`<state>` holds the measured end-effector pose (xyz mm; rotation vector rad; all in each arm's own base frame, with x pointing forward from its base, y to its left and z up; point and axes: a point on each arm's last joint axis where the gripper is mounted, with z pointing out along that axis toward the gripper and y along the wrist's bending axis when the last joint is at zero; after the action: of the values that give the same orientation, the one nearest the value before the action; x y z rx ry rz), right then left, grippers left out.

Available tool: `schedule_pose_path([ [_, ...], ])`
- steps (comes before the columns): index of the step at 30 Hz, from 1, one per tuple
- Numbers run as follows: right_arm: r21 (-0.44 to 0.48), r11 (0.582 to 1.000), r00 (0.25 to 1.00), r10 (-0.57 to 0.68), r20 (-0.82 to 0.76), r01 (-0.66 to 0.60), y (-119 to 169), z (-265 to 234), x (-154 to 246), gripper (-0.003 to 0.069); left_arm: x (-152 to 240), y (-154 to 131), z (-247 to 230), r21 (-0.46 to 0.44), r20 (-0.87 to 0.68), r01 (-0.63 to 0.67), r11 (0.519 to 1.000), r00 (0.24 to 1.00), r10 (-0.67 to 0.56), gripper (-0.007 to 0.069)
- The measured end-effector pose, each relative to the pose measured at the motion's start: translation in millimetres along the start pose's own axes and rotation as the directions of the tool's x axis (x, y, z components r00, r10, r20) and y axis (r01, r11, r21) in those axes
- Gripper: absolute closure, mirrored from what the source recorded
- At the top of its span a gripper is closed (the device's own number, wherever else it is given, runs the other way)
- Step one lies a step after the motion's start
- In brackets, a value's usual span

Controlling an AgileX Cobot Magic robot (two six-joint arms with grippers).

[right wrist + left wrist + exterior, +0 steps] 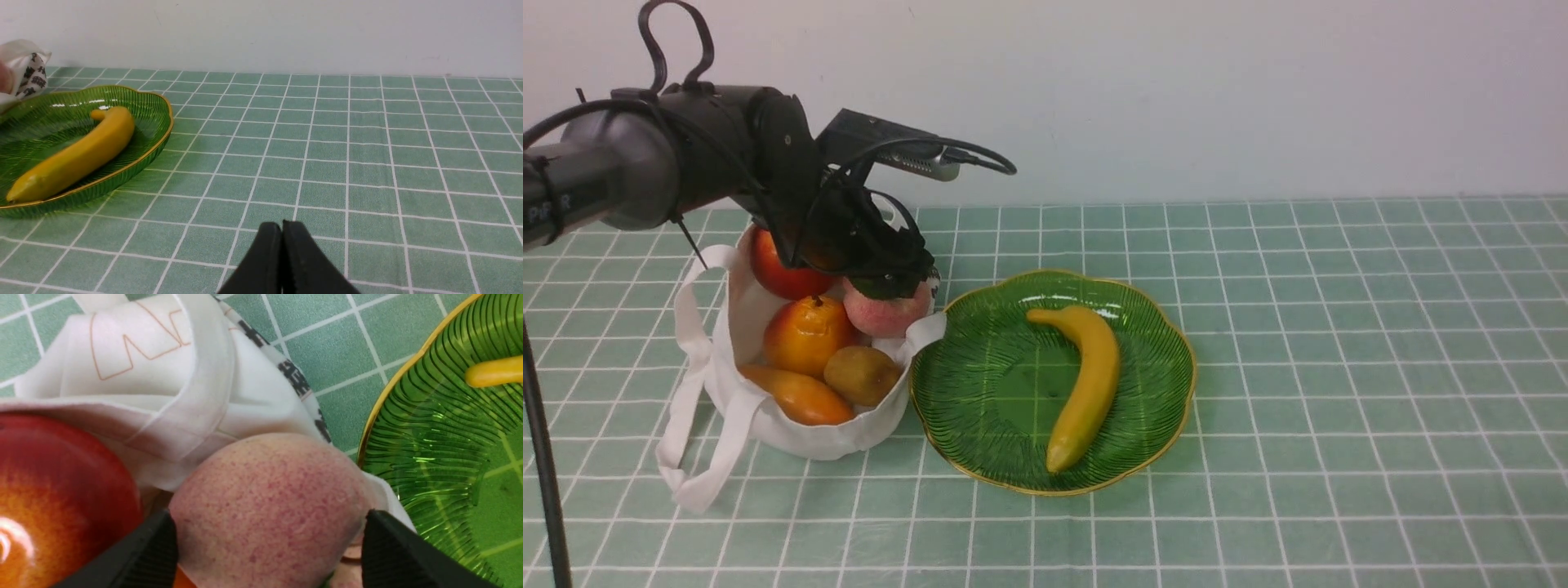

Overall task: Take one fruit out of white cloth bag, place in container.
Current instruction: 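Reach into the cloth bag and grasp the peach with the left gripper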

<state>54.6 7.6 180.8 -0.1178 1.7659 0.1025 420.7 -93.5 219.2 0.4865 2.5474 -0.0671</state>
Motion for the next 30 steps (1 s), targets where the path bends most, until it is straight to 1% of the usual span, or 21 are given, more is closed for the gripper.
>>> schedule_pose_path([
  [4, 0.000, 1.000, 1.000, 0.000, 0.000, 0.000, 0.0, 0.0, 0.0, 0.0674, -1.4, 0.2, 0.6, -0.002, 0.016, 0.002, 1.000, 1.000, -0.002, 0.0083],
  [9, 0.000, 1.000, 1.000, 0.000, 0.000, 0.000, 0.0, 0.0, 0.0, 0.0674, -0.3, 0.1, 7.4, 0.000, 0.014, 0.006, 1.000, 1.000, -0.006, 0.0025],
  [14, 0.000, 1.000, 1.000, 0.000, 0.000, 0.000, 0.0, 0.0, 0.0, 0.0674, 1.4, 0.1, 13.4, 0.002, 0.006, 0.008, 1.000, 1.000, -0.008, 0.0011],
  [18, 0.000, 1.000, 1.000, 0.000, 0.000, 0.000, 0.0, 0.0, 0.0, 0.0674, 2.1, 0.0, 16.1, 0.002, 0.003, 0.009, 1.000, 1.000, -0.009, 0.0038],
  [20, 0.000, 1.000, 1.000, 0.000, 0.000, 0.000, 0.0, 0.0, 0.0, 0.0674, 2.1, 0.0, 16.1, 0.002, 0.003, 0.009, 1.000, 1.000, -0.009, 0.0078],
  [21, 0.000, 1.000, 1.000, 0.000, 0.000, 0.000, 0.0, 0.0, 0.0, 0.0674, 2.1, -0.1, 16.1, 0.004, 0.003, 0.010, 1.000, 1.000, -0.010, 0.0118],
  [23, 0.000, 1.000, 1.000, 0.000, 0.000, 0.000, 0.0, 0.0, 0.0, 0.0674, 2.2, -0.1, 16.4, 0.004, 0.002, 0.011, 1.000, 1.000, -0.011, 0.0144],
  [30, 0.000, 1.000, 1.000, 0.000, 0.000, 0.000, 0.0, 0.0, 0.0, 0.0674, 2.8, -0.3, 16.4, 0.005, -0.005, 0.039, 0.999, 0.999, -0.039, 0.0144],
])
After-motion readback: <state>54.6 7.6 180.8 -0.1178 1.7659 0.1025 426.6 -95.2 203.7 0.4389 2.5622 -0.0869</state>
